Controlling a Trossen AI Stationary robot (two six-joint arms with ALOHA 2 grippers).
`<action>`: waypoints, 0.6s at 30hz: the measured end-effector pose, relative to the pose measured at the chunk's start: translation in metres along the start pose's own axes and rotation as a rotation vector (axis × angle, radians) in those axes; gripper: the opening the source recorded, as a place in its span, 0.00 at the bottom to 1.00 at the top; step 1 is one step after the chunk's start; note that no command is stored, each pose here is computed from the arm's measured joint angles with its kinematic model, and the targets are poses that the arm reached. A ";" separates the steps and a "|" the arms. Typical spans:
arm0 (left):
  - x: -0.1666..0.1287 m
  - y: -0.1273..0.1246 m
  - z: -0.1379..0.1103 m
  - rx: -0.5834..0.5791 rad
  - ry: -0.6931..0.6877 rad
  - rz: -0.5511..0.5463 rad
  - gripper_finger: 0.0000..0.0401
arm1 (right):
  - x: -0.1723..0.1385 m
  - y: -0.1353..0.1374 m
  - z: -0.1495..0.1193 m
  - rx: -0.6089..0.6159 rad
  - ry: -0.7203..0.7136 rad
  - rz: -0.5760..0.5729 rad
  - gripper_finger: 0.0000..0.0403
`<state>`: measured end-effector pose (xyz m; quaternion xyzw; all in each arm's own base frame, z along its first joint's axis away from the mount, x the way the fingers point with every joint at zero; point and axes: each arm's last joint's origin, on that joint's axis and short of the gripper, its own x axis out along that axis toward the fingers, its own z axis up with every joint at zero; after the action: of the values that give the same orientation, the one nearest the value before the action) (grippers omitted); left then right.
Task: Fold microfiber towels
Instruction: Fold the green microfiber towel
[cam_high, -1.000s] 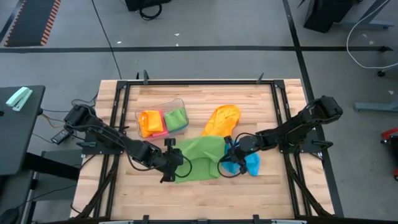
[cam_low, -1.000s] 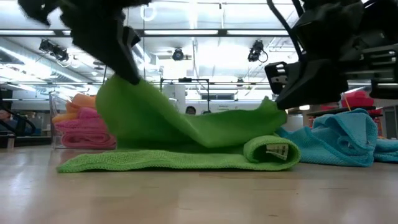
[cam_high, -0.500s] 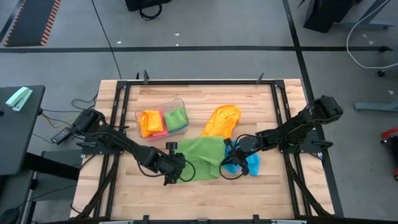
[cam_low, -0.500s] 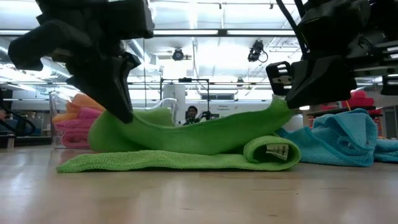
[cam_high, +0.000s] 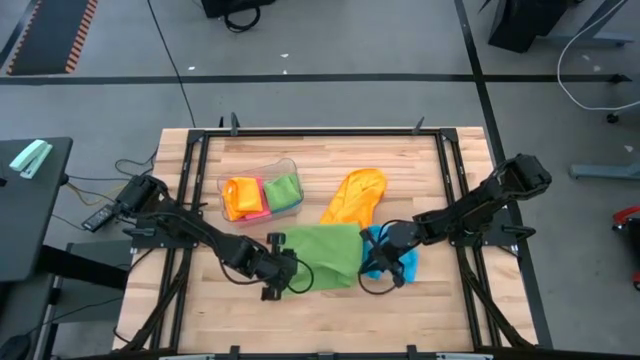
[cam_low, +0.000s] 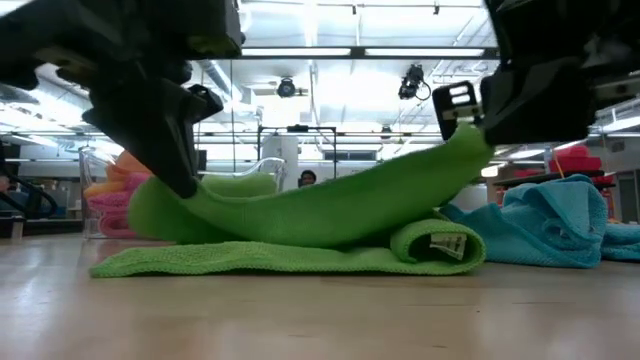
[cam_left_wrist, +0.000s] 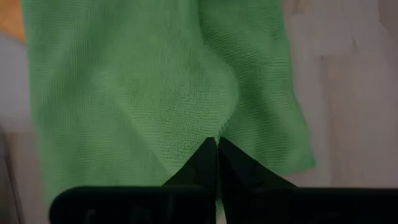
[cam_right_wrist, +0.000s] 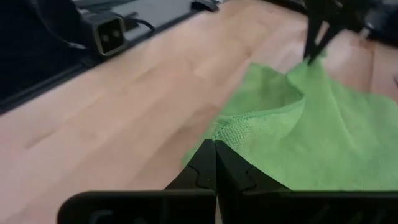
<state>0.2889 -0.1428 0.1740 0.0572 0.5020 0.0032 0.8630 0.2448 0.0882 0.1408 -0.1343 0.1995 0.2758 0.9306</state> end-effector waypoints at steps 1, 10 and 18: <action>0.000 -0.001 -0.001 -0.004 0.002 -0.001 0.03 | 0.000 0.002 0.001 -0.010 -0.008 0.006 0.00; -0.002 -0.005 0.001 -0.035 -0.029 -0.020 0.10 | 0.001 0.004 0.003 -0.023 -0.018 0.014 0.00; -0.002 -0.005 0.003 -0.044 -0.041 -0.024 0.08 | 0.001 0.005 0.001 -0.010 0.001 0.017 0.00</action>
<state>0.2898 -0.1484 0.1768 0.0324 0.4846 0.0027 0.8741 0.2429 0.0927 0.1405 -0.1376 0.1995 0.2848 0.9275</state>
